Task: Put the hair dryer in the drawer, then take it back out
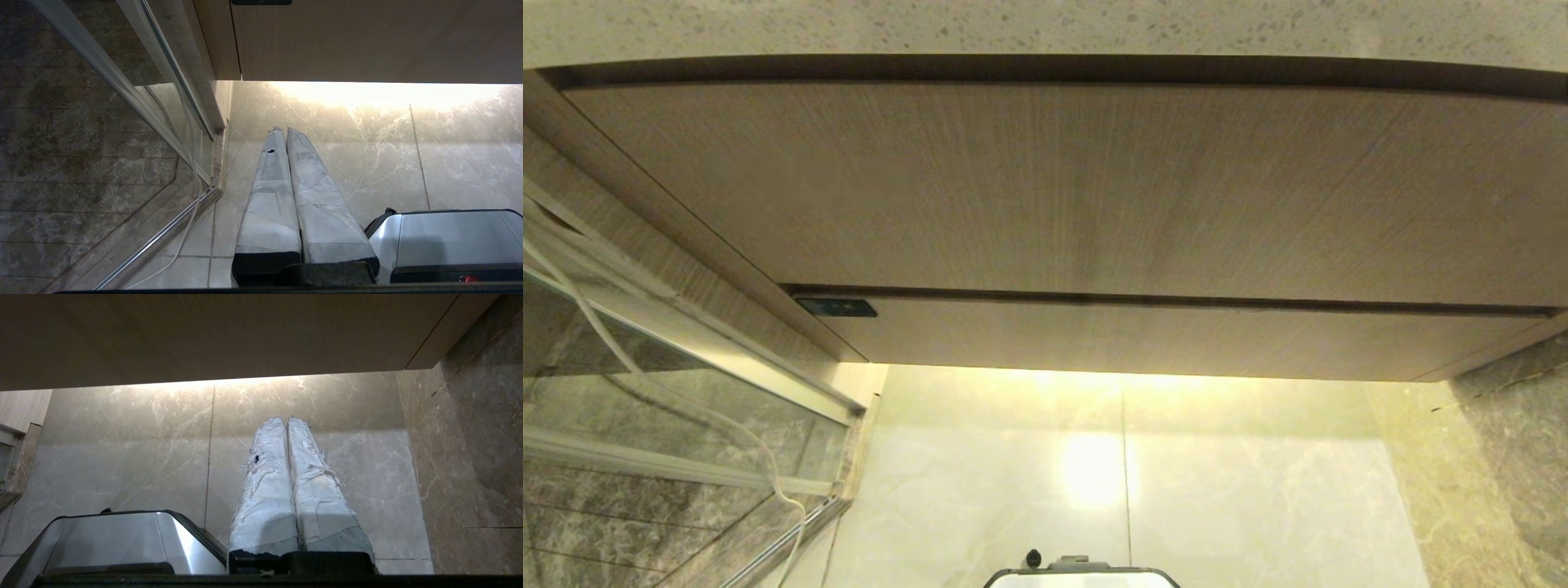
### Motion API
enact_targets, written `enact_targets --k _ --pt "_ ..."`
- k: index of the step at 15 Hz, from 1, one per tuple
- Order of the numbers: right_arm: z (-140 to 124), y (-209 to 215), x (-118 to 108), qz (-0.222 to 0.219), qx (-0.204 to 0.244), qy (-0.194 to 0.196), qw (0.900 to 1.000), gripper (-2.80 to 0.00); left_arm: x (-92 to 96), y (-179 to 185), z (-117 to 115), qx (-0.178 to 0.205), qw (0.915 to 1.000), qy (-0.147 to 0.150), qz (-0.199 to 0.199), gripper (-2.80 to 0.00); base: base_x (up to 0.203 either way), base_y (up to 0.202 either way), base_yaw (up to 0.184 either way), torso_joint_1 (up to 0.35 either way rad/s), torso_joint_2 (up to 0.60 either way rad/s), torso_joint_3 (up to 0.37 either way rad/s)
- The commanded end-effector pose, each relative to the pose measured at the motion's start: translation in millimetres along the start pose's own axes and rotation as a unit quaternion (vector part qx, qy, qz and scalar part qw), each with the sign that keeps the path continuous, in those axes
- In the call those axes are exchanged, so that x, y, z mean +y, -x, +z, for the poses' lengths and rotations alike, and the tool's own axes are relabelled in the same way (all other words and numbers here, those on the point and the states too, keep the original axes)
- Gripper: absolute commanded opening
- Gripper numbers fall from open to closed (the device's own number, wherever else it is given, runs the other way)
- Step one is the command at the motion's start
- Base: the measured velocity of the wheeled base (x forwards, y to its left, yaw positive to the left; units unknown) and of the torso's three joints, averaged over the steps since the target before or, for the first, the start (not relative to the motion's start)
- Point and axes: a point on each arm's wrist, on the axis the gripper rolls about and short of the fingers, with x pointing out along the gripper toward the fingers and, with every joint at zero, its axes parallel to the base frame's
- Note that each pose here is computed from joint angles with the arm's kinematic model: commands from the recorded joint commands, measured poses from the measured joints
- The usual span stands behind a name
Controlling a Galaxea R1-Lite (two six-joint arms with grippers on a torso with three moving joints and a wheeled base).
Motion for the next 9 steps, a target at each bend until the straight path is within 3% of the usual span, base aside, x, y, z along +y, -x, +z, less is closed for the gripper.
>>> enact_targets --k 1,9 --pt "-0.4 -0.2 0.0 0.0 0.001 0.0 1.0 -2.8 0.0 0.0 0.0 0.0 1.0 0.0 0.0 -2.8 0.0 0.0 0.0 0.0 0.0 0.0" --pt "-0.3 -0.3 0.0 0.0 0.002 0.0 1.0 -2.8 0.0 0.0 0.0 0.0 1.0 0.0 0.0 -2.8 0.0 0.0 0.0 0.0 0.0 0.0"
